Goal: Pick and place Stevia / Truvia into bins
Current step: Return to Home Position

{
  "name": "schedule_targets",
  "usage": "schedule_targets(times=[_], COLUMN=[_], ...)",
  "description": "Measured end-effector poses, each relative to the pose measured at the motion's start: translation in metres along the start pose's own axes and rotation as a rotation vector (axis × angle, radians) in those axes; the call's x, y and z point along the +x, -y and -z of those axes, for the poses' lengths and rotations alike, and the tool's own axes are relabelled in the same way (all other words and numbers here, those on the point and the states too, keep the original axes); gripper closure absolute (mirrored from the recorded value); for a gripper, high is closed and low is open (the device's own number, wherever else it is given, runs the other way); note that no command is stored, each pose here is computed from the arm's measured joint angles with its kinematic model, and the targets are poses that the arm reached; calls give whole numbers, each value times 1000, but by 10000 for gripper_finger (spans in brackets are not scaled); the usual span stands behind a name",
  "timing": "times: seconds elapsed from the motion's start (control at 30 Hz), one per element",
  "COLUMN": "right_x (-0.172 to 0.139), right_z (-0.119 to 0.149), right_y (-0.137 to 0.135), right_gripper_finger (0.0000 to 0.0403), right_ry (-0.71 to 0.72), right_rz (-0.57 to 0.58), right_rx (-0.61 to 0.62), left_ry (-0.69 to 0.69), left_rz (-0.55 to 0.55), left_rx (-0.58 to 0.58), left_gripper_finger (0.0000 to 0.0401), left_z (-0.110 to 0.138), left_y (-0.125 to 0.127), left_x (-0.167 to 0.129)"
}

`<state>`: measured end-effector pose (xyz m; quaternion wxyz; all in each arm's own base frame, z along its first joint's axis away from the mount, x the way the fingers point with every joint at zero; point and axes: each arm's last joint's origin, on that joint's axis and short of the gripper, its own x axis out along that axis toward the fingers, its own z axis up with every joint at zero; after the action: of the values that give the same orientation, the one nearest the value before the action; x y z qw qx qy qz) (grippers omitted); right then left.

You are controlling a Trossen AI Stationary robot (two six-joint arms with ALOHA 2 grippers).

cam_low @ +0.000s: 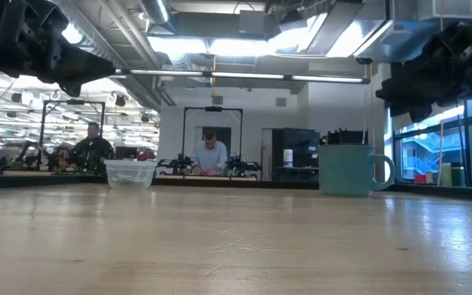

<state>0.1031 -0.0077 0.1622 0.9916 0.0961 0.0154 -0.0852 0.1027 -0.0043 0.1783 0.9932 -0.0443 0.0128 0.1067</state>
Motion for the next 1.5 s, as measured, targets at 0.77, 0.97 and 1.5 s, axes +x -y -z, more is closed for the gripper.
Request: schedule_targets(times=[0.77,0.97,1.5], right_x=[-6,-6,-6], right_z=[-8,-8,-8], right_y=[3,3,3], right_gripper_finger=[270,270,270], right_ry=[93,94,95], right_rz=[14,19,20], right_rx=[-81,-174,-189], left_ry=[-4,-20,-15], left_rz=[-194,-225,-215], left_rx=[25,198,146], left_gripper_finger=[340,340,340], left_z=[4,4,4], left_y=[-11,-12,-12], left_x=[-10,-10,-10])
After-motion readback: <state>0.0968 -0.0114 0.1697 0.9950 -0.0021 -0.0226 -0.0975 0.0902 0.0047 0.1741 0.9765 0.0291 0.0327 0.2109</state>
